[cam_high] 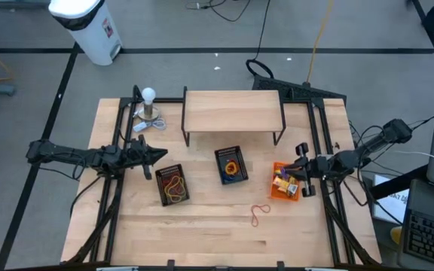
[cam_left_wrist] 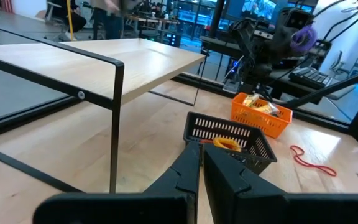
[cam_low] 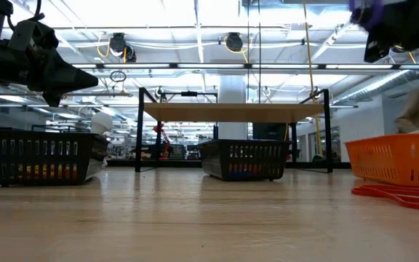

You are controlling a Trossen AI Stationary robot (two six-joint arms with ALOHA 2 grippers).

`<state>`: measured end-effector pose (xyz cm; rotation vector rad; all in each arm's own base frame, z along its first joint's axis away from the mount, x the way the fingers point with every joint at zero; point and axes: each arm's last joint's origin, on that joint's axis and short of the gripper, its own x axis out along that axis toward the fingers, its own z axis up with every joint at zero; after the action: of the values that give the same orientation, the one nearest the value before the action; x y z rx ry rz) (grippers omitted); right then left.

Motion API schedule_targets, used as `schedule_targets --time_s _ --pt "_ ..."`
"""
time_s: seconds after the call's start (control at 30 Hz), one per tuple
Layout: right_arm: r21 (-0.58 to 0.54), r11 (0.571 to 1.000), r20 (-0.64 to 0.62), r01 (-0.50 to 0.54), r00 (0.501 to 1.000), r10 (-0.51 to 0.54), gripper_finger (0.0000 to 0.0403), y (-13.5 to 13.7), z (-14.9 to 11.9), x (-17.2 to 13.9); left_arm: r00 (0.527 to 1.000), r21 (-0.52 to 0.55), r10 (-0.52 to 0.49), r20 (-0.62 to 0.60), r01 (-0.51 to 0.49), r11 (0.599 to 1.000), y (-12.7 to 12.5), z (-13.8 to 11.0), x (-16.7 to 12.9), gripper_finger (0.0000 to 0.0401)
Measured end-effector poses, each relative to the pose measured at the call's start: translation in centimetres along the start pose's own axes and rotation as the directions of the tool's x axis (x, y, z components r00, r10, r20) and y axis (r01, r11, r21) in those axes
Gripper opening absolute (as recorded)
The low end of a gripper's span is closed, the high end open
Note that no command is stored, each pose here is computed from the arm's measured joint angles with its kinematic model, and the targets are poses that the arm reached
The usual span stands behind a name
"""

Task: Pick & Place Office Desk Supplies
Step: Put the purple spring rubberband into the right black

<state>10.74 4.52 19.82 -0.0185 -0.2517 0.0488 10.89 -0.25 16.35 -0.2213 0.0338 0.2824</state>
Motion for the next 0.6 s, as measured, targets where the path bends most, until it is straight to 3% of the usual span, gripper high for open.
schedule_targets --time_s 0.07,0.17,0.37,0.5,0.6 --pt "-0.045 0.998 -0.069 0.037 0.997 -0.040 0.0015 0.0 0.8 0.7 1.000 -0.002 0.000 0.000 0.000 1.000 0.0 0.0 0.0 0.0024" --pt "-0.076 0.992 -0.136 0.100 0.985 -0.109 0.0015 -0.1 4.3 2.4 1.000 -0.007 0.000 0.001 0.000 1.000 0.0 0.0 0.0 0.0024" --pt "-0.157 0.977 -0.362 0.146 0.912 -0.194 0.0015 -0.1 8.6 7.3 1.000 -0.027 0.000 0.002 0.000 1.000 0.0 0.0 0.0 0.0024" --pt "-0.227 0.959 -0.501 0.171 0.823 -0.266 0.0015 -0.6 9.0 10.9 1.000 -0.031 -0.001 0.002 0.001 1.000 0.0 0.0 0.0 0.0024" --pt "-0.205 0.970 -0.606 0.127 0.762 -0.228 0.0015 -1.3 7.8 13.2 1.000 -0.034 0.000 0.001 0.000 0.999 0.0 0.0 0.0 0.0024"
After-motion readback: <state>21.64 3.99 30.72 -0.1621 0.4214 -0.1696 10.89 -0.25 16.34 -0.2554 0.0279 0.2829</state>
